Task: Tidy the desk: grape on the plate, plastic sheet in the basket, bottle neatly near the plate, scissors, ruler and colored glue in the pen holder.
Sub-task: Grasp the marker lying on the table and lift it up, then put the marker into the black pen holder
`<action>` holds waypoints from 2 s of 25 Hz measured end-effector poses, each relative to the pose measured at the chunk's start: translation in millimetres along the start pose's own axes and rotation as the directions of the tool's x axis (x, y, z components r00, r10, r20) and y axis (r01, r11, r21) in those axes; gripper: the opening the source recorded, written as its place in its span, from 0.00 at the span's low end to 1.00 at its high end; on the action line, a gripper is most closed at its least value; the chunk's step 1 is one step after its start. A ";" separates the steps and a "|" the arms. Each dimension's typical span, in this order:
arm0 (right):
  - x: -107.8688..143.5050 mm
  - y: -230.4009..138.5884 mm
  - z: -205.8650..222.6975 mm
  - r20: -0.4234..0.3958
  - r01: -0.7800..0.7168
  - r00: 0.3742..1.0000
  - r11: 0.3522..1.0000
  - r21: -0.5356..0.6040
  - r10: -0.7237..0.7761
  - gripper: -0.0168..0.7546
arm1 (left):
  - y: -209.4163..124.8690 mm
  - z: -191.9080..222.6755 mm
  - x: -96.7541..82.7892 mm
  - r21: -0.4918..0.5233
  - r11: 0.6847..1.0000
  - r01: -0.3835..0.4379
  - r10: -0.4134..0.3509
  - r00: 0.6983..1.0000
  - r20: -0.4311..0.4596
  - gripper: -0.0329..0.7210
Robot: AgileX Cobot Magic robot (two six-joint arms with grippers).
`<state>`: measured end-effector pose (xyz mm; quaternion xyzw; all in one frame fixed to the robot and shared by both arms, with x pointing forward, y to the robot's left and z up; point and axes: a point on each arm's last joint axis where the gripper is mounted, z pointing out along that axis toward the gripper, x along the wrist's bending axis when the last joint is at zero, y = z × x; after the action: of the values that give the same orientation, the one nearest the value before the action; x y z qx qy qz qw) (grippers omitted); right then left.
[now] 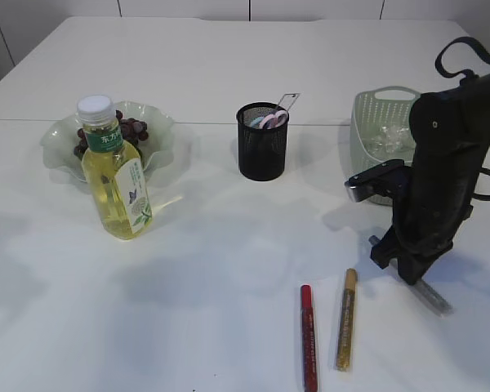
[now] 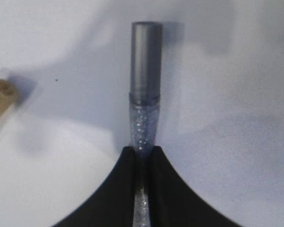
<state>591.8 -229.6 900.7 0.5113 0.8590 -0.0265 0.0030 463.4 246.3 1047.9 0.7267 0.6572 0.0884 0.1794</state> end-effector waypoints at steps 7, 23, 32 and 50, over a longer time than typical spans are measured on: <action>6.4 1.4 -3.1 -0.069 0.012 0.998 1.000 -0.025 -0.013 0.09 | 0.2 0.0 0.3 -0.002 1.000 -0.003 0.003 1.000 -0.003 0.43; 18.9 30.0 -100.1 -0.234 0.039 0.965 0.943 -0.330 -0.122 0.09 | 0.8 0.0 0.8 -0.008 1.000 -0.007 0.007 1.000 -0.009 0.43; 19.0 64.7 -163.5 -0.388 -0.061 0.871 0.718 -0.693 -0.301 0.09 | 0.0 0.0 0.8 0.000 1.000 -0.007 0.007 1.000 -0.009 0.43; -16.1 123.9 -142.5 -0.196 -0.134 0.908 0.188 -0.973 -0.369 0.09 | -2.0 0.0 0.8 0.022 1.000 -0.005 0.005 1.000 -0.008 0.43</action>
<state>711.5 -177.9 1038.3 0.3161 0.6974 0.6249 0.1524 461.6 247.2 1047.2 0.7299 0.6570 0.0847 0.1685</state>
